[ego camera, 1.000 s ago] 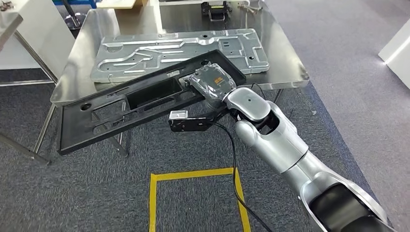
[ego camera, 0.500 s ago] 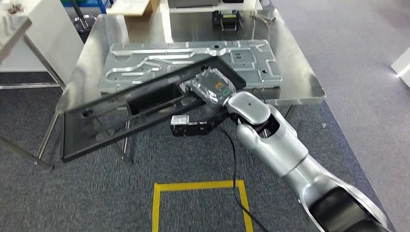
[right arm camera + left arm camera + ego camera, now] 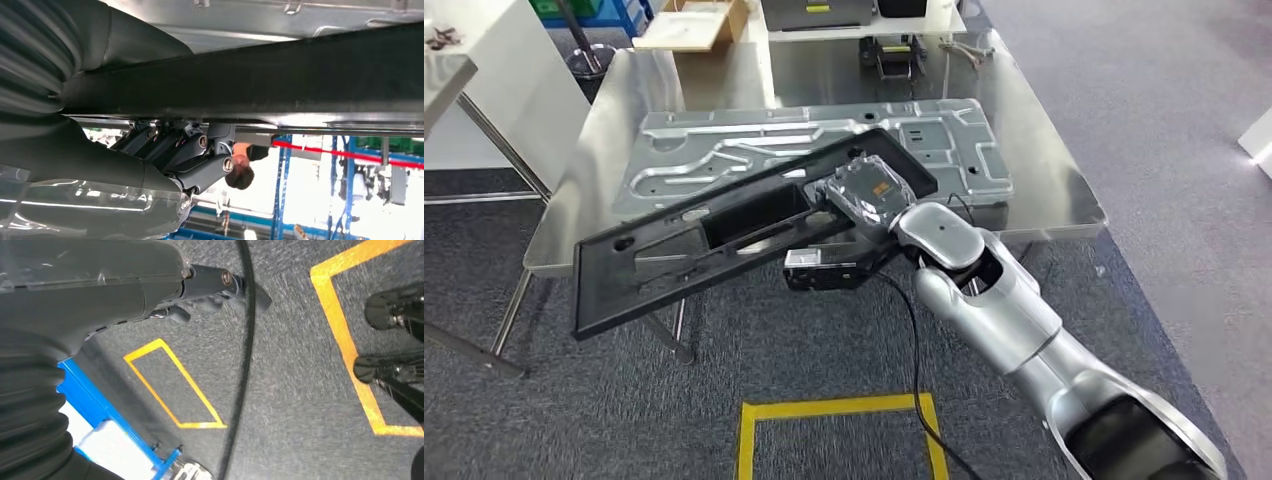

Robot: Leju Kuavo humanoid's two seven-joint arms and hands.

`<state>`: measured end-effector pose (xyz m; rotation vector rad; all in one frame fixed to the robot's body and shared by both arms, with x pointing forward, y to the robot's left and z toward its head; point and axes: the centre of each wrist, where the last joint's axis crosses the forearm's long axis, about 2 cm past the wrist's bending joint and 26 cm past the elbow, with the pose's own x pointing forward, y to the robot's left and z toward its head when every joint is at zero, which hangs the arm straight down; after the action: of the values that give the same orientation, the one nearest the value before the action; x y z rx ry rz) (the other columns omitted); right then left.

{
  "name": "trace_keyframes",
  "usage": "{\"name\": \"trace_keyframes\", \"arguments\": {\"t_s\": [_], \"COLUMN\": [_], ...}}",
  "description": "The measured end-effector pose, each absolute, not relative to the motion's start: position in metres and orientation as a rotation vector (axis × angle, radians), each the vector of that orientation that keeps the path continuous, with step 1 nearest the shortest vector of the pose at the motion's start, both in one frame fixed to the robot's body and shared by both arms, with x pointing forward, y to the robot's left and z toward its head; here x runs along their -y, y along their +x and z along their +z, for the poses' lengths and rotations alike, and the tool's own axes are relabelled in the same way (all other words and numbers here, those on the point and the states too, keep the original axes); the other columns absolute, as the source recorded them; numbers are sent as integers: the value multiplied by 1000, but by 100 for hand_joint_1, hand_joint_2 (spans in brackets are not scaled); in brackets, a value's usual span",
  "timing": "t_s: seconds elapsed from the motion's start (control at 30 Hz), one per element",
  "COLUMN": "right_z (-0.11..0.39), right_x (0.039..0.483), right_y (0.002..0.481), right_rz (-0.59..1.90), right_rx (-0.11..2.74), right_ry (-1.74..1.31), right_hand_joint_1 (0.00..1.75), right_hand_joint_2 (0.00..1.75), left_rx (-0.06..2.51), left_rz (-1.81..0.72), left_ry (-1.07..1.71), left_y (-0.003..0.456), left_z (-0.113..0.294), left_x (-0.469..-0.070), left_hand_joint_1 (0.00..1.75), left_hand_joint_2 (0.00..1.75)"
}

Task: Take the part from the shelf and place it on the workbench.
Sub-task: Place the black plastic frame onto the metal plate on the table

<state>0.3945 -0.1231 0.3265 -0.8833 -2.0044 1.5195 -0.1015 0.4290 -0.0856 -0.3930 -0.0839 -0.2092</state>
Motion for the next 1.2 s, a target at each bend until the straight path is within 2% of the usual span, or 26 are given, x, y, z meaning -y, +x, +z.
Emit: {"name": "trace_keyframes", "arguments": {"t_s": [0.8, 1.2], "right_z": [319, 311], "right_x": [141, 206], "right_y": [400, 417], "right_rz": [1485, 1388], "right_rx": [1967, 1851], "right_ry": [-926, -1058], "right_hand_joint_1": [168, 168], "right_hand_joint_2": [175, 175], "left_rx": [90, 84], "left_rz": [-210, -147], "left_ry": [-389, -393], "left_y": [-103, -121], "left_z": [-86, -82], "left_x": [-428, -427], "left_hand_joint_1": [0, 0], "left_hand_joint_2": [175, 175]}}
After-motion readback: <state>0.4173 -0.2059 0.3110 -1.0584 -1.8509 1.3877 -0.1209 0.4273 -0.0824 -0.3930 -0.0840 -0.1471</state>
